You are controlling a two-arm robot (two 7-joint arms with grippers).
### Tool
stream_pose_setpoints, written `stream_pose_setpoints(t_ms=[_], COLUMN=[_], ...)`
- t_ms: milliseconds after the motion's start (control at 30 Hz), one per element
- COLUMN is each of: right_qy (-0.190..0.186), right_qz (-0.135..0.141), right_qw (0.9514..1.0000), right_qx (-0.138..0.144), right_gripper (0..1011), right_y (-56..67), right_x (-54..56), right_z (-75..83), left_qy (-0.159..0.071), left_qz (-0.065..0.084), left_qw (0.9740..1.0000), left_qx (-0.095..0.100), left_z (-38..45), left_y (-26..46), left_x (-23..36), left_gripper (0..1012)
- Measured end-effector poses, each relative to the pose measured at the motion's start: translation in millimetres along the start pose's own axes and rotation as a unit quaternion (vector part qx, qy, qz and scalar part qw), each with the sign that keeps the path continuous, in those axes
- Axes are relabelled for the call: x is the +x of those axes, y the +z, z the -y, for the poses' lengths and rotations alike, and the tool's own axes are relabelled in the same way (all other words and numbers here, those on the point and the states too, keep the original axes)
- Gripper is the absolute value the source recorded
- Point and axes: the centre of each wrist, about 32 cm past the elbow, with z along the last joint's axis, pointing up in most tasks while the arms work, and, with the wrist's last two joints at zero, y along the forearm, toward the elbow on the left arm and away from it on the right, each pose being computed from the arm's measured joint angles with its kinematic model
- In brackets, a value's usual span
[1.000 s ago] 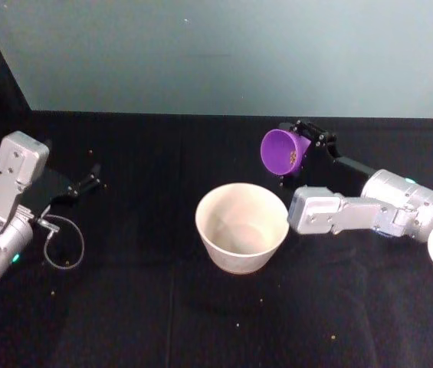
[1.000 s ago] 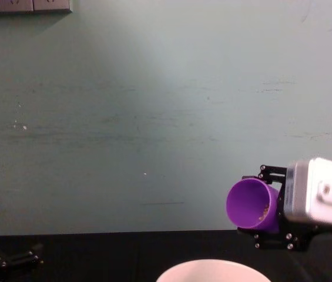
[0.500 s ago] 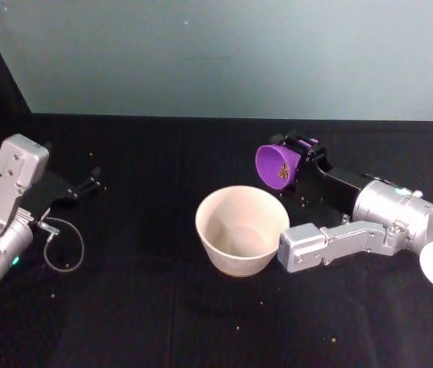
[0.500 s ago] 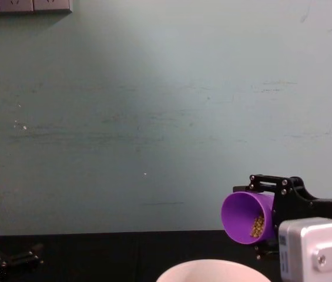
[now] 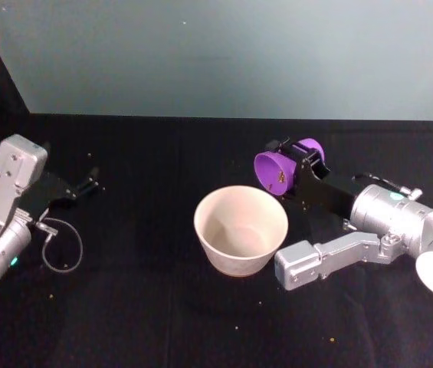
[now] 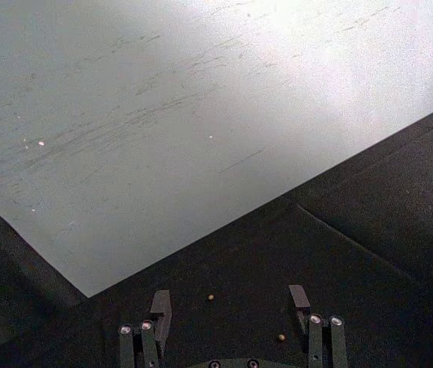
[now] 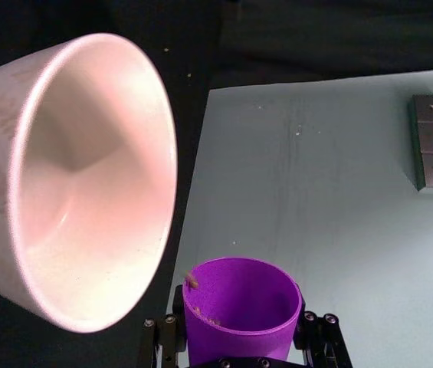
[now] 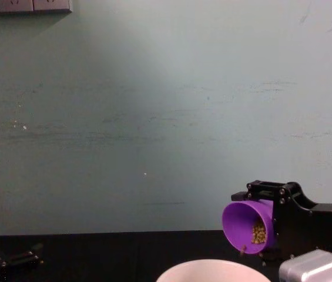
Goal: Pick up the cup and pour the mung beans from the cup into the bowl.
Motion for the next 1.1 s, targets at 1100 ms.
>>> stream_pose_setpoints(t_ms=[1100], right_qy=[0.01], right_qz=[0.096], right_qw=[0.9953], right_qx=[-0.009], right_gripper=[754], right_y=[12.2], right_x=[3.2], right_z=[-0.7], left_qy=[0.0], left_qz=[0.0], left_qw=[1.0], left_qx=[0.0], left_z=[0.0], left_y=[0.0], left_x=[0.0], left_gripper=[1000])
